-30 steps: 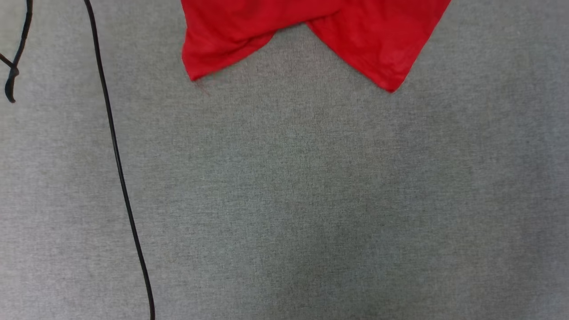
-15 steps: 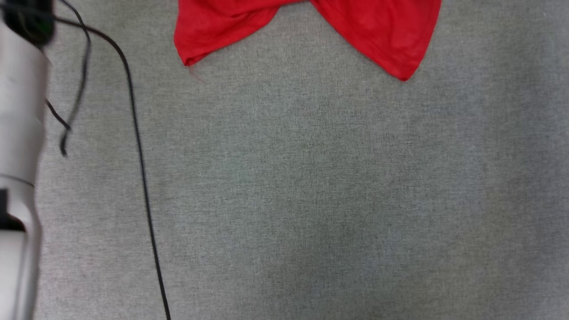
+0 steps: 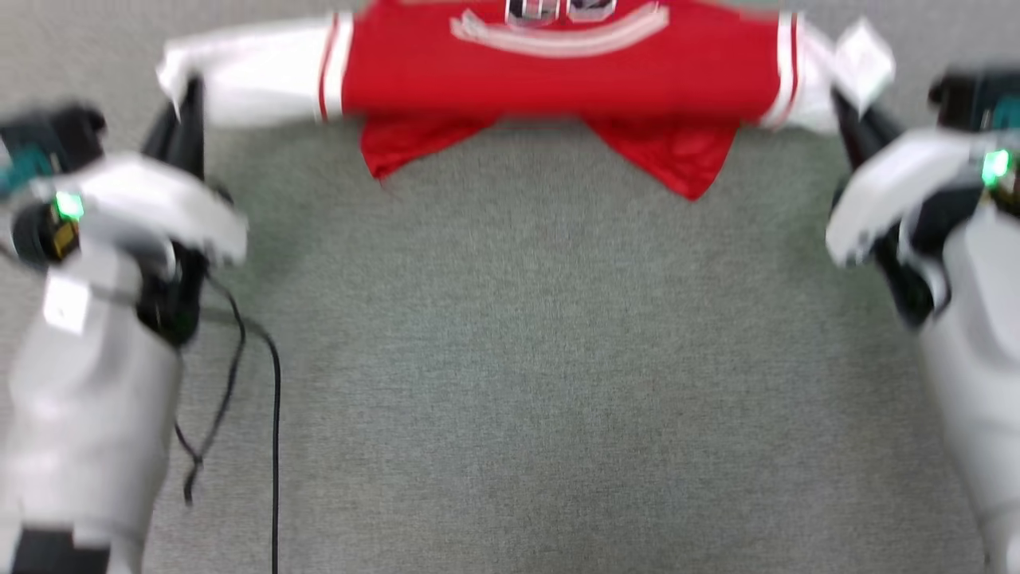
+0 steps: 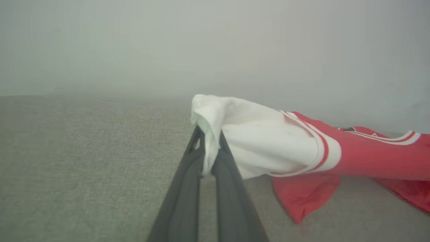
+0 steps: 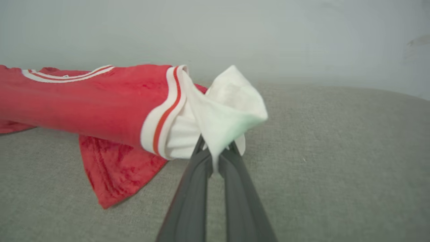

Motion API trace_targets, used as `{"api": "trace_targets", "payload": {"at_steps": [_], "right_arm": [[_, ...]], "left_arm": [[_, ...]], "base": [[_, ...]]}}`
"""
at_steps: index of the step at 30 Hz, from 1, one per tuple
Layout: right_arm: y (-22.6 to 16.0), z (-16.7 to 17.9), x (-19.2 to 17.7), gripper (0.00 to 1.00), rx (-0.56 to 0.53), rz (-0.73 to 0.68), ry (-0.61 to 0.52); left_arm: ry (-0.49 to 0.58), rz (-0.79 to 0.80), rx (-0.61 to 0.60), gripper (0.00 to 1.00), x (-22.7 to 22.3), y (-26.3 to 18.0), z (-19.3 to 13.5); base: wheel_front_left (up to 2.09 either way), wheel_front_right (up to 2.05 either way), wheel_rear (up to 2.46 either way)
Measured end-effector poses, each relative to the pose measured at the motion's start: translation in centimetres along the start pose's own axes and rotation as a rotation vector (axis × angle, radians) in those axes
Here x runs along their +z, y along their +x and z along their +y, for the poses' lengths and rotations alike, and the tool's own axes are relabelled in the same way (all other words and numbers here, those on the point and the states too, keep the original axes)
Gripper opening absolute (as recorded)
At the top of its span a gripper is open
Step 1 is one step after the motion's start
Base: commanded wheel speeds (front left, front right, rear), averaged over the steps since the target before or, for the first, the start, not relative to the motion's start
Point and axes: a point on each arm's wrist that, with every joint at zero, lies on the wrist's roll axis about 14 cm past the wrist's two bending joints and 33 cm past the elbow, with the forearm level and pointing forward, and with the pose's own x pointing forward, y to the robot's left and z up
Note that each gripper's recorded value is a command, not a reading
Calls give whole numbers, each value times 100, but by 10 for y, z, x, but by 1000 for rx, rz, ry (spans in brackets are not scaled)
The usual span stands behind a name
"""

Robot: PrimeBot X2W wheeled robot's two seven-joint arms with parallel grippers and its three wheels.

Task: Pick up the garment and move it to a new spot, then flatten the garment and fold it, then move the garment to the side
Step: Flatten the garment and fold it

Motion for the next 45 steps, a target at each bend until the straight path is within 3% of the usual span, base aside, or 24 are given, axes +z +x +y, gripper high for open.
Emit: {"api": "trace_targets", "payload": {"at_steps": [13,27,33,35,36,37,45], "right_arm": [[-115,-4,-51,0,-37,39,124],[-236,12,-101,0,-106,148,231],[-271,20,-121,2,-114,250,192],[-277,23,-127,33,-110,283,189],[-277,25,-127,75,-103,289,186],[-276,28,-125,100,-94,281,187],[-238,15,-54,100,-112,-14,198]], "left_arm": [[-22,-1,56,0,-21,-131,1],[-55,108,134,0,-58,-251,1],[-74,135,158,0,-63,-278,1],[-68,135,152,0,-61,-280,0],[-61,133,147,0,-60,-280,-1],[-57,131,139,0,-59,-279,-3],[-50,124,103,0,-52,-272,-15]], "base": [[0,0,0],[0,0,0],[0,0,0],[0,0,0],[0,0,0],[0,0,0],[0,0,0]]}}
